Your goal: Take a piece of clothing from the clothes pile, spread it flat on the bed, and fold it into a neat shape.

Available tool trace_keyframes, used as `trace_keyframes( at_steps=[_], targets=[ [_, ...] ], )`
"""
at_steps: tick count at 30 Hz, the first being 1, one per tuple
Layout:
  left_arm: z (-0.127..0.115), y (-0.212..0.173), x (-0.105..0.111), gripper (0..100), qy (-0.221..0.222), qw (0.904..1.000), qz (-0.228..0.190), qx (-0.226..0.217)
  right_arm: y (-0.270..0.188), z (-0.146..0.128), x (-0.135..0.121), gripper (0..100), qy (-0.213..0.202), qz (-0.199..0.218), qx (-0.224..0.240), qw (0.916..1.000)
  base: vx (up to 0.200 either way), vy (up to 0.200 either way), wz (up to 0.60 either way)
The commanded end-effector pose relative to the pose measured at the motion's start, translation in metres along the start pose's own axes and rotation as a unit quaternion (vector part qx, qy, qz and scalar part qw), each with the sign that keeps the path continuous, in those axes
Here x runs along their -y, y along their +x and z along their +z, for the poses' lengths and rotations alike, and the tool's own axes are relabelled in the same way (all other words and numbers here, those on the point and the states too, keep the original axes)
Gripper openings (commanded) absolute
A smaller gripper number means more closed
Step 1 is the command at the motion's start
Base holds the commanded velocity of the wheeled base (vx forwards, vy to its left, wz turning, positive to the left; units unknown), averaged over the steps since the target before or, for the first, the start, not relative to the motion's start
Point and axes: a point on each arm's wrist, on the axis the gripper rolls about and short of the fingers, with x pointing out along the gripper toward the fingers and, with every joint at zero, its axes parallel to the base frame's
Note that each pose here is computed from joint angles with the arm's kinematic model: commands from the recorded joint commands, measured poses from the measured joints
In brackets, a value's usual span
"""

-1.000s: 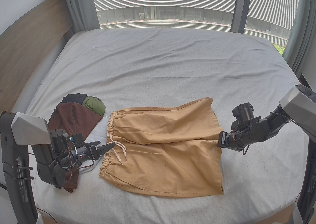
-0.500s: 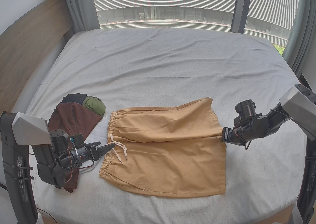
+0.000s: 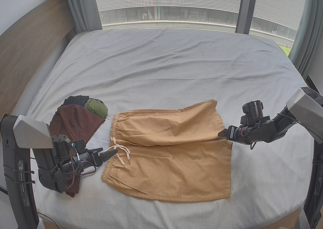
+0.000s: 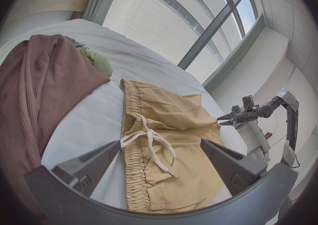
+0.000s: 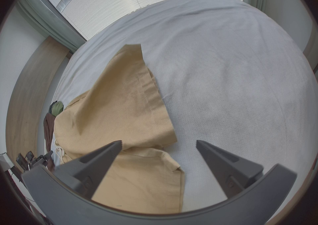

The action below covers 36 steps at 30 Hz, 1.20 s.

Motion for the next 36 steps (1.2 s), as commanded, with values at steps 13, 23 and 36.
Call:
trace_keyframes(
  at_steps=[13, 23, 36],
  targets=[
    [-0.022, -0.014, -0.001, 100, -0.043, 0.9981, 0.009, -0.044, -0.077, -0.064, 0.009, 100, -0.006, 0.077, 0.013, 0.9970, 0.000, 0.000, 0.00],
    [-0.035, -0.019, -0.001, 100, -0.099, 0.9913, 0.028, -0.083, -0.073, -0.066, 0.009, 100, -0.010, 0.093, 0.036, 0.9949, 0.000, 0.000, 0.00],
    [-0.043, -0.024, 0.003, 100, -0.146, 0.9754, 0.064, -0.152, -0.057, -0.071, 0.013, 100, -0.006, 0.086, 0.019, 0.9961, 0.000, 0.000, 0.00]
  ],
)
